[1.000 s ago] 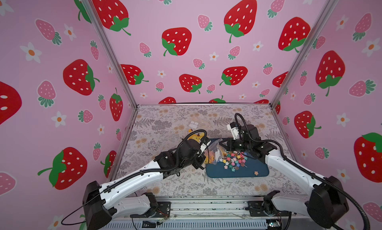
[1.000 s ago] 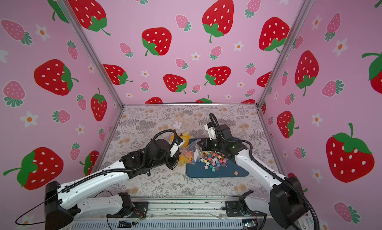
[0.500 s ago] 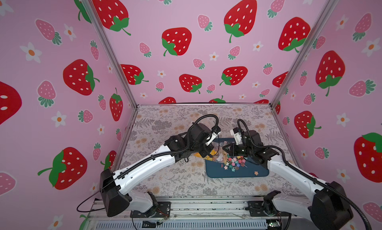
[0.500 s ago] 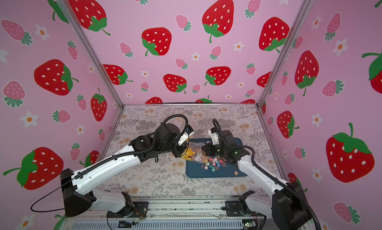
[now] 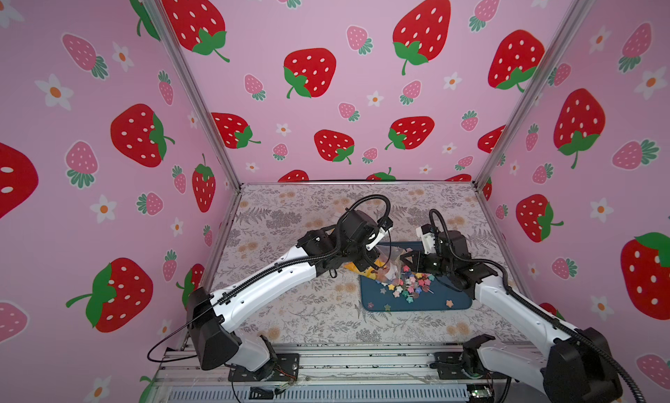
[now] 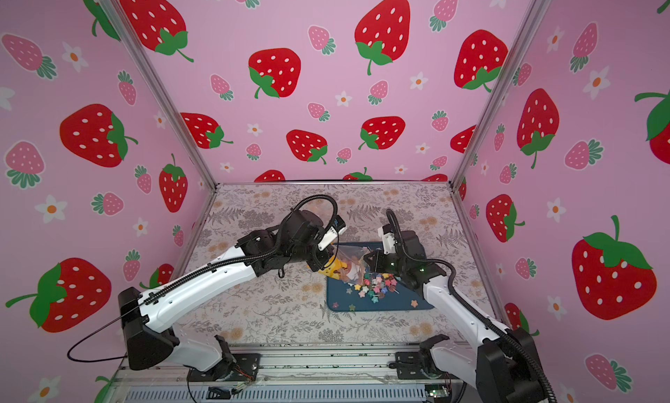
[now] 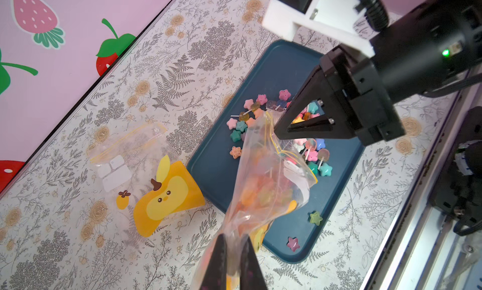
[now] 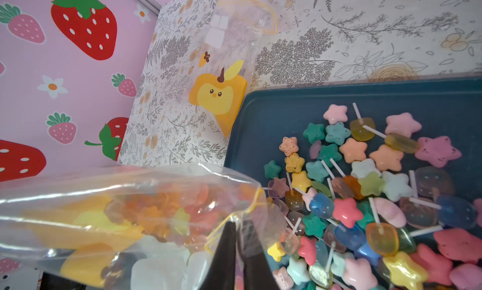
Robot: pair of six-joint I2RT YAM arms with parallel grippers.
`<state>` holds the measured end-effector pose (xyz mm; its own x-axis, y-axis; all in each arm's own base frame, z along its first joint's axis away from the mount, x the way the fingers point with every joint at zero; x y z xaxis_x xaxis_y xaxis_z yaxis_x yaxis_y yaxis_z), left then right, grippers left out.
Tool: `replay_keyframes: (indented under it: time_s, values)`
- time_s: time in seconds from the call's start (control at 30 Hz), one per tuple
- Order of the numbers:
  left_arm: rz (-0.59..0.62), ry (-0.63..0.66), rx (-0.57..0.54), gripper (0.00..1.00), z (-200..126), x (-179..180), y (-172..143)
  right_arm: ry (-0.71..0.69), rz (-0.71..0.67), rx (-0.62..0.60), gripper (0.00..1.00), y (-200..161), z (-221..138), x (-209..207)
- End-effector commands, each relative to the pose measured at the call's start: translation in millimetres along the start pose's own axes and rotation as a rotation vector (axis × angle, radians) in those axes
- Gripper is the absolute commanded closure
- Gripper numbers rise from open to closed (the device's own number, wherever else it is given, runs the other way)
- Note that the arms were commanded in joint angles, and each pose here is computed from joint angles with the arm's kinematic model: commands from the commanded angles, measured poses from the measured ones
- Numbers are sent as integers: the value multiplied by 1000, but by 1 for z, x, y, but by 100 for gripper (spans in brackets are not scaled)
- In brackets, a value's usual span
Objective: Pour candies out of the ziploc bag
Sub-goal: 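Pour the candies out of the ziploc bag onto the tray.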
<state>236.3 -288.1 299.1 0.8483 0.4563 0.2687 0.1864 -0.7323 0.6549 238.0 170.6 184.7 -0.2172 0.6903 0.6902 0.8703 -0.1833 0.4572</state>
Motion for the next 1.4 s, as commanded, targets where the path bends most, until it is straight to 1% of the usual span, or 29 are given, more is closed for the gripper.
replay_keyframes:
  time_s: [0.0,0.13,0.2,0.23,0.37,0.67,1.03,1.13,1.23,1.37]
  values:
    - [11,33,-109,100,-18,12,31,-14,5,-11,77,0,-5,-4]
    - [27,30,-93,100,-11,13,32,32,7,7,57,-2,-9,2]
    - [33,32,-86,100,-8,13,33,55,4,15,50,-3,-11,5]
    - [35,33,-85,100,-7,13,33,63,0,19,49,-4,-12,6]
    - [33,18,-82,100,0,11,34,55,-3,16,49,-5,-14,5]
    - [31,6,-99,100,2,11,39,35,7,7,49,-4,-14,1]
    - [-11,-79,-138,100,9,0,49,18,12,-2,49,-3,-14,-1]
    - [-12,-102,-149,100,12,-6,53,10,13,-18,49,-1,-17,-1]
    - [-31,-137,-160,100,12,-11,57,-12,10,-59,49,4,-26,1]
    - [-66,-185,-177,100,0,-14,61,-22,-18,-129,49,10,-48,12]
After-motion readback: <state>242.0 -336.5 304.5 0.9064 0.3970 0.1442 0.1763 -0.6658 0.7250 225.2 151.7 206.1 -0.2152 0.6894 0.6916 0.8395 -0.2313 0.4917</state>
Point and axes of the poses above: each gripper's point midway between its finger pads, its own z axis out along the fingers, its own x axis along the line the jaws close on, y = z × x, the point moved 6 cm from there along -z, back along the fingers, and after that the axes turned 10 degrees about z, right-handed, at the moved point
